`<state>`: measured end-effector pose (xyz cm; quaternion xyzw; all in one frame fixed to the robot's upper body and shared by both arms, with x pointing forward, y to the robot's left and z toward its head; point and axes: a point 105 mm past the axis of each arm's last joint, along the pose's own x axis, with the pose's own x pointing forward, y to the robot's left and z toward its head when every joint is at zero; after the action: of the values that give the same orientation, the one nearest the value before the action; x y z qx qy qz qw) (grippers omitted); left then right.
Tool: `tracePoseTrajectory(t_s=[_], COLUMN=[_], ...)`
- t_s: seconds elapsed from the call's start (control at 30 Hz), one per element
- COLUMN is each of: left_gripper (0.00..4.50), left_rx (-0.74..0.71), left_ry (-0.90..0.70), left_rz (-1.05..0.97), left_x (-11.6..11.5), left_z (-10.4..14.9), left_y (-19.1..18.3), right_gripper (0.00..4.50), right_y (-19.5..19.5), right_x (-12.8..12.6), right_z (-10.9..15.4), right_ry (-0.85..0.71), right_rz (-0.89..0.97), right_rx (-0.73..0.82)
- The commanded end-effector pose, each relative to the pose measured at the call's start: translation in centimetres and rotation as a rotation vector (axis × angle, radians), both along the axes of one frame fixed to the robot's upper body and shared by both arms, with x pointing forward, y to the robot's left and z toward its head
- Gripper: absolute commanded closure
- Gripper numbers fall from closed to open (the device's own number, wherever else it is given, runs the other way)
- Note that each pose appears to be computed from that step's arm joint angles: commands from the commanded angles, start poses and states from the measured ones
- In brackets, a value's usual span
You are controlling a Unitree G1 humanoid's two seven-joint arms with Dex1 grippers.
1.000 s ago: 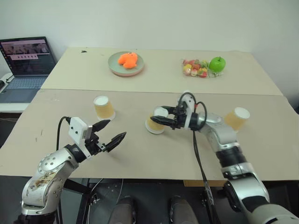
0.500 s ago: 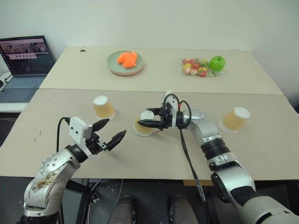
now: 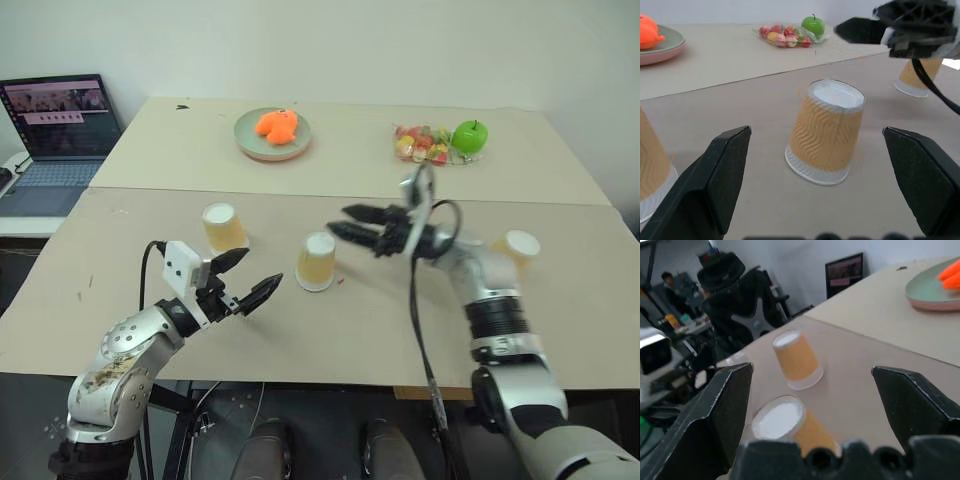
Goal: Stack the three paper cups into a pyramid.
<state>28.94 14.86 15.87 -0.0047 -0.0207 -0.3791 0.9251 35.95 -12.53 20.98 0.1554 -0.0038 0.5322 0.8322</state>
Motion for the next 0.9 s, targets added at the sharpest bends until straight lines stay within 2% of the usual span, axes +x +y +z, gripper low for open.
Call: tracePoseTrajectory(t_s=[0.03,0.2,0.3,0.4,0.53,0.77,0.9], left_gripper=[0.00,0.00,0.00,0.00,0.00,0.00,0.00], left_rx=[-0.022,-0.030,-0.014,0.013,0.022,-0.008,-0.010], left_ry=[-0.037,-0.035,-0.043,-0.057,-0.107,-0.209,-0.217], left_rz=[-0.045,-0.101,-0.153,-0.229,-0.325,-0.476,-0.544], left_x=[0.5,1.2,1.1,0.5,-0.2,-0.9,-1.4], left_z=[1.0,1.2,1.4,1.8,3.9,8.2,9.0], left_y=[-0.6,-1.3,-2.1,-2.9,-3.9,-6.4,-7.4], right_gripper=[0.04,0.04,0.04,0.04,0.04,0.04,0.04], right_y=[-3.0,-7.7,-10.4,-13.2,-16.5,-19.4,-20.6], right_x=[-2.0,-2.8,-3.5,-6.3,-8.6,-10.0,-9.8], right_z=[1.6,0.9,0.2,-1.1,-1.3,-1.7,-1.9], right_ry=[-0.012,-0.006,-0.020,-0.036,-0.038,-0.018,-0.013], right_rz=[-0.046,-0.289,-0.474,-0.615,-0.769,-0.888,-0.941], right_rx=[0.055,0.006,-0.081,-0.254,-0.318,-0.365,-0.378])
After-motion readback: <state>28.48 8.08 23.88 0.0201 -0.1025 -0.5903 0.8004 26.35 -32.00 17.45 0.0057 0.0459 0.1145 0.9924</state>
